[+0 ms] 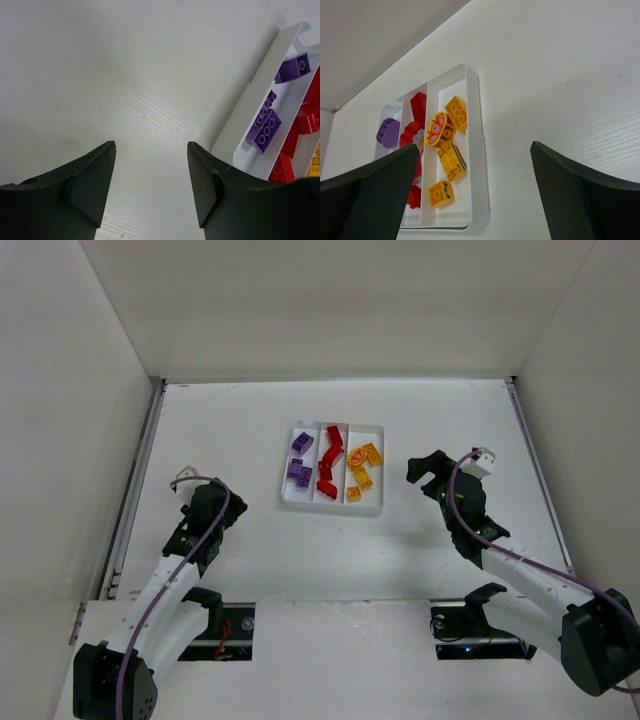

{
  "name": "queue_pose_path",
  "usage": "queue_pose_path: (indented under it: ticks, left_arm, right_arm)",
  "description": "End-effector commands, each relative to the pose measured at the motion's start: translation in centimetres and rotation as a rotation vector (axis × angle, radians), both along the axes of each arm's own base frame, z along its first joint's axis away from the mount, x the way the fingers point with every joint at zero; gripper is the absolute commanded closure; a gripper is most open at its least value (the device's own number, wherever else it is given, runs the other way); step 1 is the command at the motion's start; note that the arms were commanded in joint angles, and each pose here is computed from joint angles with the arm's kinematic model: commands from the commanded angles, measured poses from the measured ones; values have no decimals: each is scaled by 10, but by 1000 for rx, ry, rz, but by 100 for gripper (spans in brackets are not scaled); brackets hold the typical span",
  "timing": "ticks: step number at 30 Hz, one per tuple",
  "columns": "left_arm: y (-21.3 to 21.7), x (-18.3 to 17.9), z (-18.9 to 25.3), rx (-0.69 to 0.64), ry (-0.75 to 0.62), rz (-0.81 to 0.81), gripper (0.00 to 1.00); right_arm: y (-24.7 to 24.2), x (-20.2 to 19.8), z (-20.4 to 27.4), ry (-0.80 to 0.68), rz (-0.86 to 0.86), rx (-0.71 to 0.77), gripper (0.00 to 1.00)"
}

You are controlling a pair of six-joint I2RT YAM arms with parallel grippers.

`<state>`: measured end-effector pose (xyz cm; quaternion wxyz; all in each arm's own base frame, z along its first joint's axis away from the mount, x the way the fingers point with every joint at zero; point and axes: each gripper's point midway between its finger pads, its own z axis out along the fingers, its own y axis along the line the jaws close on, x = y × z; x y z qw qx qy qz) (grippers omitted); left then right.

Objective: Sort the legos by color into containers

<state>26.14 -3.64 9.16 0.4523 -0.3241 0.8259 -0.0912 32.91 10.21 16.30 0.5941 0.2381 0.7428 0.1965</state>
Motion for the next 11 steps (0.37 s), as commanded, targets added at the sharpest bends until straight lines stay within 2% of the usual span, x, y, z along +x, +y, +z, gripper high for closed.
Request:
queue_pose_path:
  ticks: [1, 11]
  left_arm:
    - [6, -16, -15, -81, 55, 89, 43]
    - [-9, -15, -7, -112, 43, 24, 44]
  right_arm:
    - [-16, 4, 8, -38, -89, 6, 0]
    - [-24, 4, 3, -27, -132, -31, 0]
